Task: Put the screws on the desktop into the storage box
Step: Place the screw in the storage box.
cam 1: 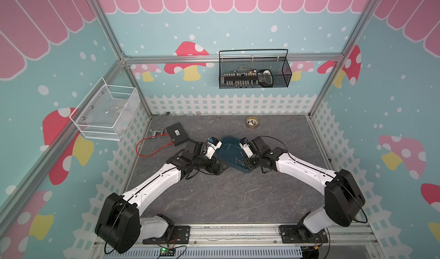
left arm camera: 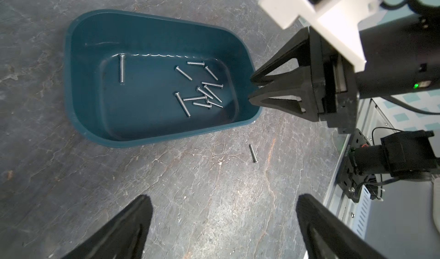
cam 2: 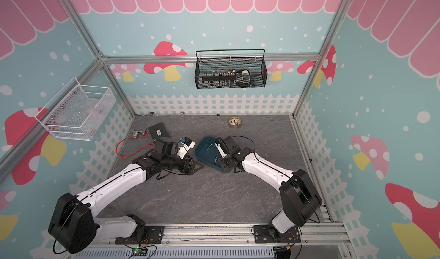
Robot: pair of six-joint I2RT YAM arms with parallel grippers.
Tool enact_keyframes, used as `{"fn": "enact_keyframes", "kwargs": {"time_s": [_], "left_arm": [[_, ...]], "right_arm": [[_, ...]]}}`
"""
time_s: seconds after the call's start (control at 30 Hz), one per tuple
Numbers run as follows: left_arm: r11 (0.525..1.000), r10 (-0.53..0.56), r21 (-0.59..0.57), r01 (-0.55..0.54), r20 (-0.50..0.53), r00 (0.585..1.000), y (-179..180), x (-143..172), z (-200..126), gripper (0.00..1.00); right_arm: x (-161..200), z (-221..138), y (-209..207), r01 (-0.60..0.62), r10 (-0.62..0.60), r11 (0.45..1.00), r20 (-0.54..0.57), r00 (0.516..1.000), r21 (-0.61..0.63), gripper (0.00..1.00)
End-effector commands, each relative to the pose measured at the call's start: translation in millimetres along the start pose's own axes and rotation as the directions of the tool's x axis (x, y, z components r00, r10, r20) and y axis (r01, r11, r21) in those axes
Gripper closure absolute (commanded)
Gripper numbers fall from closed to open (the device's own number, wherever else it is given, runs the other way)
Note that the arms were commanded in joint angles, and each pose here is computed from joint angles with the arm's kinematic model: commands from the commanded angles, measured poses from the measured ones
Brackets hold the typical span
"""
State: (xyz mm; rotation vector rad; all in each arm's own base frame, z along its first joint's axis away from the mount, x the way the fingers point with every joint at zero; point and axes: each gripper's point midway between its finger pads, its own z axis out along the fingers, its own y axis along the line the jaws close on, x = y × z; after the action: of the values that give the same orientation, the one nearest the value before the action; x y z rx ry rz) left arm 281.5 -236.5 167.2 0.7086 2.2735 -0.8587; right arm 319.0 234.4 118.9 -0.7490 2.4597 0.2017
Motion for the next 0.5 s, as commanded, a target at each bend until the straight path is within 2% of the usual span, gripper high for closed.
{"fn": "enact_keyframes", "kwargs": {"time_s": [0.0,0.17,0.4,0.47], "left_arm": [[0.999,0.003,-0.039,-0.001,0.051,0.999,2.5,-11.3,-11.2,0.01],[1.0,-0.003,-0.025,0.005,0.069,0.998,-3.2,-15.8,-16.3,0.01],[1.0,-0.018,0.007,0.017,0.035,0.999,-12.1,-9.4,-6.5,0.01],[1.0,-0.006,0.018,0.005,0.02,1.0,-20.5,-8.2,-0.6,0.01]], "right_arm": [[-22.4,-9.4,-6.3,0.006,-0.007,1.0,0.065,0.998,0.014,0.62],[-26.0,-25.9,-7.0,0.005,-0.004,1.0,0.107,0.994,-0.01,0.35],[-20.1,-56.3,-1.6,-0.003,0.016,0.997,0.172,0.985,-0.076,0.02],[-15.7,-66.2,0.4,-0.018,0.038,0.994,0.189,0.981,-0.105,0.01]]}}
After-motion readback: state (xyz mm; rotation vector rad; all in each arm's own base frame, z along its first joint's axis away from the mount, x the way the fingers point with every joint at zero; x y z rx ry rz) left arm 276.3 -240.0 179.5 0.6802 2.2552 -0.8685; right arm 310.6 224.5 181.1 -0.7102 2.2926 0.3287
